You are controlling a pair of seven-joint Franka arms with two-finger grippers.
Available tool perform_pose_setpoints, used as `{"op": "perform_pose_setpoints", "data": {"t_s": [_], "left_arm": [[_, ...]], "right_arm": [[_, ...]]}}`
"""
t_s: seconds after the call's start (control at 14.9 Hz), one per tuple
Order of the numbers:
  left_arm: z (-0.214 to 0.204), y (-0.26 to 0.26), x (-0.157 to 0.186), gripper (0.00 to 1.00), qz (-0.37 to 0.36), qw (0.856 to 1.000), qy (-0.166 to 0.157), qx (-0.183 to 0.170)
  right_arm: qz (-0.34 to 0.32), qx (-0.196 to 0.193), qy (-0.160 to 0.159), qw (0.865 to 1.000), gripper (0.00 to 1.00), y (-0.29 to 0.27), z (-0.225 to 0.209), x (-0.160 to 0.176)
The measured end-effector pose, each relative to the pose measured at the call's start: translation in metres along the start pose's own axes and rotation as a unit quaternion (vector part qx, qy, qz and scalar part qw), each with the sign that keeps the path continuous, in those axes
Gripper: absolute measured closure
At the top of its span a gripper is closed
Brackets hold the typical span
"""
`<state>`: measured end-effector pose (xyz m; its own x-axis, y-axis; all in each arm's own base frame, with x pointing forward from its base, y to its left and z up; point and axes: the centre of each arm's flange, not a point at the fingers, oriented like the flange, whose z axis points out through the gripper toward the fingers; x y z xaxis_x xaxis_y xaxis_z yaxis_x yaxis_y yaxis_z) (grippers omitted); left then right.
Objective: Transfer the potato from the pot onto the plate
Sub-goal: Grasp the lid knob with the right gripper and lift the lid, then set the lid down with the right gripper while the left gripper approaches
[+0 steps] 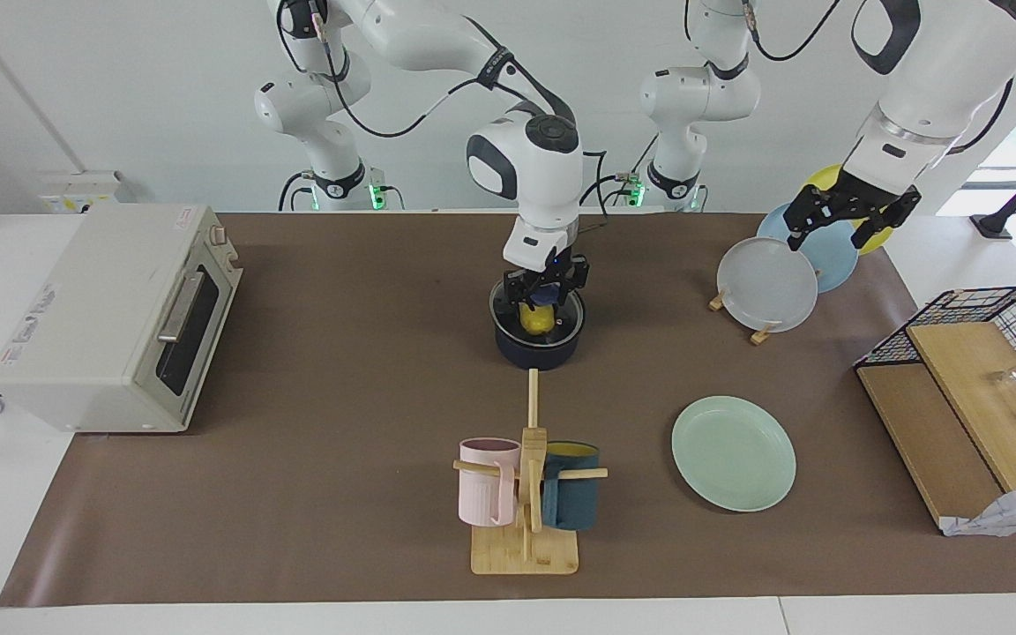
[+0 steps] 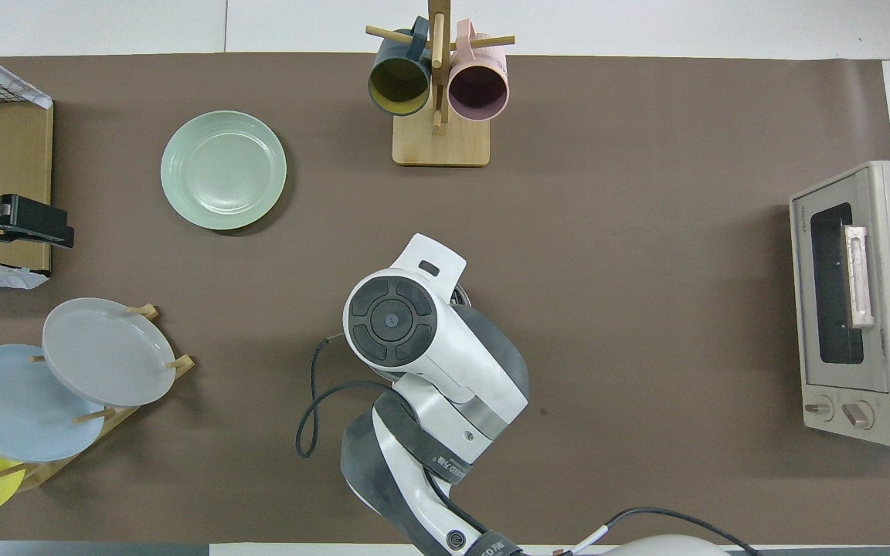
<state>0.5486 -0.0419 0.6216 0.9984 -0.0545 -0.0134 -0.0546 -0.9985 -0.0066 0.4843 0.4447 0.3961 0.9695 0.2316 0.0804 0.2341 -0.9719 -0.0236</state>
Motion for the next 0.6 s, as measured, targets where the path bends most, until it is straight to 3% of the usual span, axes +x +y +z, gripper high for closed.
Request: {"op": "perform_pose_setpoints", "data": {"t_s": [0.6], "left_arm": [[0.0,0.0,0.0,0.0,0.0,1.0,0.0,0.0]], "right_arm": [[0.011,0.004,0.01,1.0,0.59,0.024,-0.031,0.022]]}}
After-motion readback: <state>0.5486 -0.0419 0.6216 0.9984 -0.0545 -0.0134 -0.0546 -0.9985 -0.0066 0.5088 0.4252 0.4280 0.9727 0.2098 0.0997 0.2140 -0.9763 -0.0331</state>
